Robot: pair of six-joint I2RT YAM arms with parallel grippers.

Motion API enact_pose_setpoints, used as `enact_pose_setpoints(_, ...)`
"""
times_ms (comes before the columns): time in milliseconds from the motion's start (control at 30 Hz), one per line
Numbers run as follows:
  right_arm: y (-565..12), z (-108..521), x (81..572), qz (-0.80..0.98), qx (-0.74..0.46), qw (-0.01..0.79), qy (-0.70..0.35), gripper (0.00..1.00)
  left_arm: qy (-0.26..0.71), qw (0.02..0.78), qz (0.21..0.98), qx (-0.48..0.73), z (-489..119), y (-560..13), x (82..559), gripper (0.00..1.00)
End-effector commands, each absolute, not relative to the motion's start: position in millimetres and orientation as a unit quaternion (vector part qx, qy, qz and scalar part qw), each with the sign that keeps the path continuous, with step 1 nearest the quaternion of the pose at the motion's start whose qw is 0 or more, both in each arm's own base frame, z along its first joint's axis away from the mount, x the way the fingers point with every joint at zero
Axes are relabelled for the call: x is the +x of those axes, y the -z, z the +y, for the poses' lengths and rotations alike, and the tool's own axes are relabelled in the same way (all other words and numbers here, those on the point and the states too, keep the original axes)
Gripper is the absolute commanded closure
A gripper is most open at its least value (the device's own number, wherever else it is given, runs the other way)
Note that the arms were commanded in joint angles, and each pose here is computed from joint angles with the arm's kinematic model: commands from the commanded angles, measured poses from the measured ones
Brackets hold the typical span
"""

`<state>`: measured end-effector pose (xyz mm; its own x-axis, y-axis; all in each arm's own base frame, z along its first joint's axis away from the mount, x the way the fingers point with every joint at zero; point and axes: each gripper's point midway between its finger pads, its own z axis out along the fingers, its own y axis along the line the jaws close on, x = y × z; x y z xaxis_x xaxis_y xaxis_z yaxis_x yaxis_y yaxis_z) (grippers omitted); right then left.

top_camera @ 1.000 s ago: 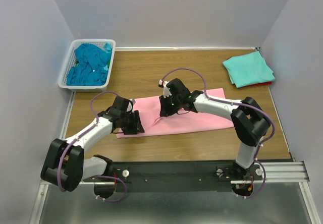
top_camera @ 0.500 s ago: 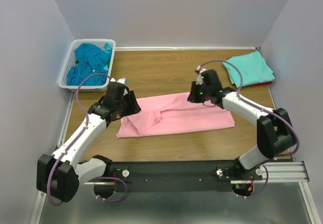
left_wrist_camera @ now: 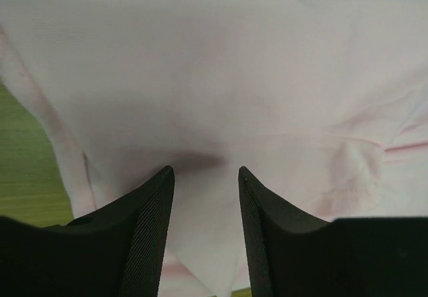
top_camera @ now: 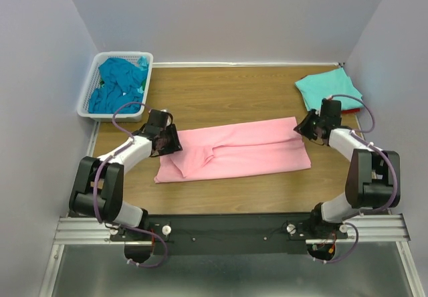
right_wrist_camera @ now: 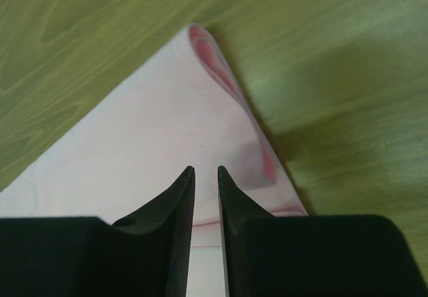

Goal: Fold and stack the t-shirts
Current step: Fold the tshirt

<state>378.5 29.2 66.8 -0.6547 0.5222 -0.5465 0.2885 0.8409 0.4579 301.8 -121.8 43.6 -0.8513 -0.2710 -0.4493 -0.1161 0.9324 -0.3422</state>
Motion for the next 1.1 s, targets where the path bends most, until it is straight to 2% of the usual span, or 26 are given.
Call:
enact_pose_setpoints(0,-43,29,369,0.886,0.268,0.323,-0.199,0.73,0.149,0.251,0.949,-0.117,-103,-24,304,0.49)
enact_pose_setpoints(233,-15,8,346,0.879,0.319,0.297,-0.193,0.74,0.167,0.228,0.951,-0.128,-93,-8,304,0.5)
enact_pose_setpoints(400,-46,11,351,0.869,0.296,0.336,-0.211,0.73,0.172,0.272,0.939,-0.118,-92,-37,316,0.48)
enact_pose_setpoints(500,-69,28,355,0.865,0.252,0.351,-0.255,0.73,0.168,0.297,0.934,-0.105,-90,-53,321,0.44)
enact_pose_setpoints(700,-110,108,350,0.857,0.121,0.34,-0.368,0.72,0.204,0.341,0.914,-0.079,-105,-96,313,0.44)
enact_pose_setpoints(833,-134,197,335,0.834,0.027,0.303,-0.46,0.69,0.221,0.303,0.926,-0.04,-131,-86,286,0.45)
enact_pose_setpoints(867,-130,231,323,0.832,-0.003,0.273,-0.483,0.69,0.222,0.286,0.932,-0.033,-135,-78,278,0.45)
enact_pose_setpoints(1067,-137,340,304,0.797,-0.054,0.21,-0.563,0.69,0.22,0.212,0.952,-0.023,-141,-41,244,0.46)
